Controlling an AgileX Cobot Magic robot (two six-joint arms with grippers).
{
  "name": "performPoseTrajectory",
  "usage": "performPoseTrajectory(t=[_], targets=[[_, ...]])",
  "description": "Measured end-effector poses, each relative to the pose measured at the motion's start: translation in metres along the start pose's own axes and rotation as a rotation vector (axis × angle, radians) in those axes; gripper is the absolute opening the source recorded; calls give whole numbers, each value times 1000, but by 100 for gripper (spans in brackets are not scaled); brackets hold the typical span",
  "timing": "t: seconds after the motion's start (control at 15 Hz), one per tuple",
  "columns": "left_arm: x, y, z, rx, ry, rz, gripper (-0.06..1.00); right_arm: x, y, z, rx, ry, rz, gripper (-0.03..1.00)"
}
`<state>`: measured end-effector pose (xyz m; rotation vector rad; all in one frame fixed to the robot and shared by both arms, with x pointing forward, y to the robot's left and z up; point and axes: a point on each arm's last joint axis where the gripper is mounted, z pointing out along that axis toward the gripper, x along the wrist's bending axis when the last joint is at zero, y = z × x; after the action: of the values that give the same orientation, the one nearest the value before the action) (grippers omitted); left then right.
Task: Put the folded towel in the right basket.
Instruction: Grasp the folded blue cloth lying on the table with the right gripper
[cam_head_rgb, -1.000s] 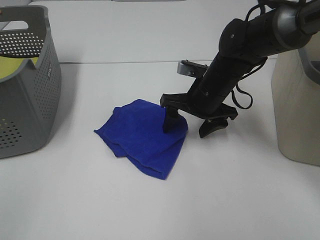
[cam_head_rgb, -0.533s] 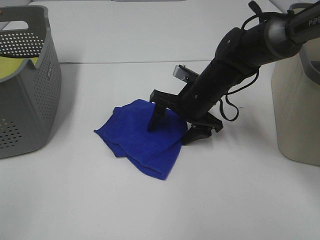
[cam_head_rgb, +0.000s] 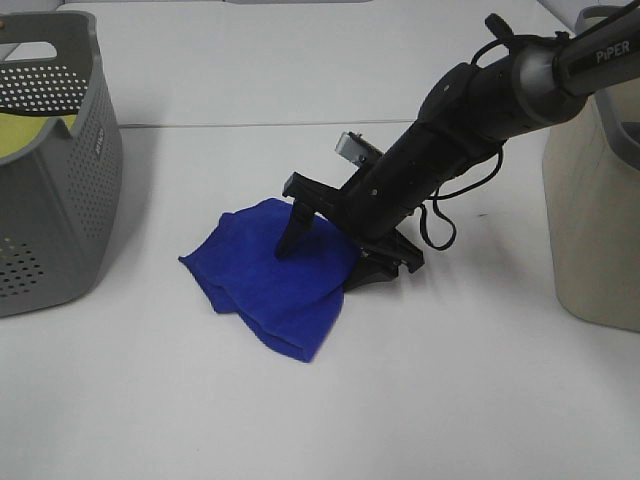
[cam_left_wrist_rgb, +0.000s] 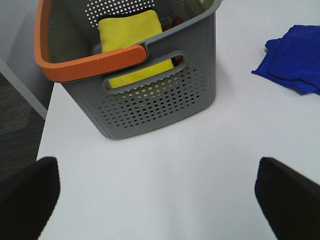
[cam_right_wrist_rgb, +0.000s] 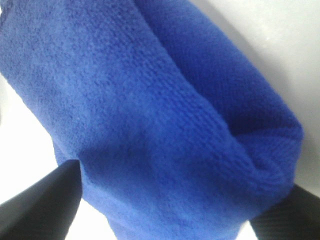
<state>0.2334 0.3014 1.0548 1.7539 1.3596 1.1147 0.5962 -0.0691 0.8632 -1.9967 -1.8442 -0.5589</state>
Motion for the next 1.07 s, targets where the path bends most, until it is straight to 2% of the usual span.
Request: performPoseTrajectory(t=[0.27,0.6,0.73,0.8,1.07], targets=[[0,0,0,0,0,0,99,3,-1,2,8,21,25,81],[0,0,0,0,0,0,99,25,-18,17,-7,21,-35,79],[0,0,0,0,0,0,99,28,-21,21,-11,20,-45,72],[0,0,0,0,0,0,99,29,-22,22,-11,17,-49,65],[0,0,0,0,0,0,99,23,-23,27,-9,-3,-64,17]])
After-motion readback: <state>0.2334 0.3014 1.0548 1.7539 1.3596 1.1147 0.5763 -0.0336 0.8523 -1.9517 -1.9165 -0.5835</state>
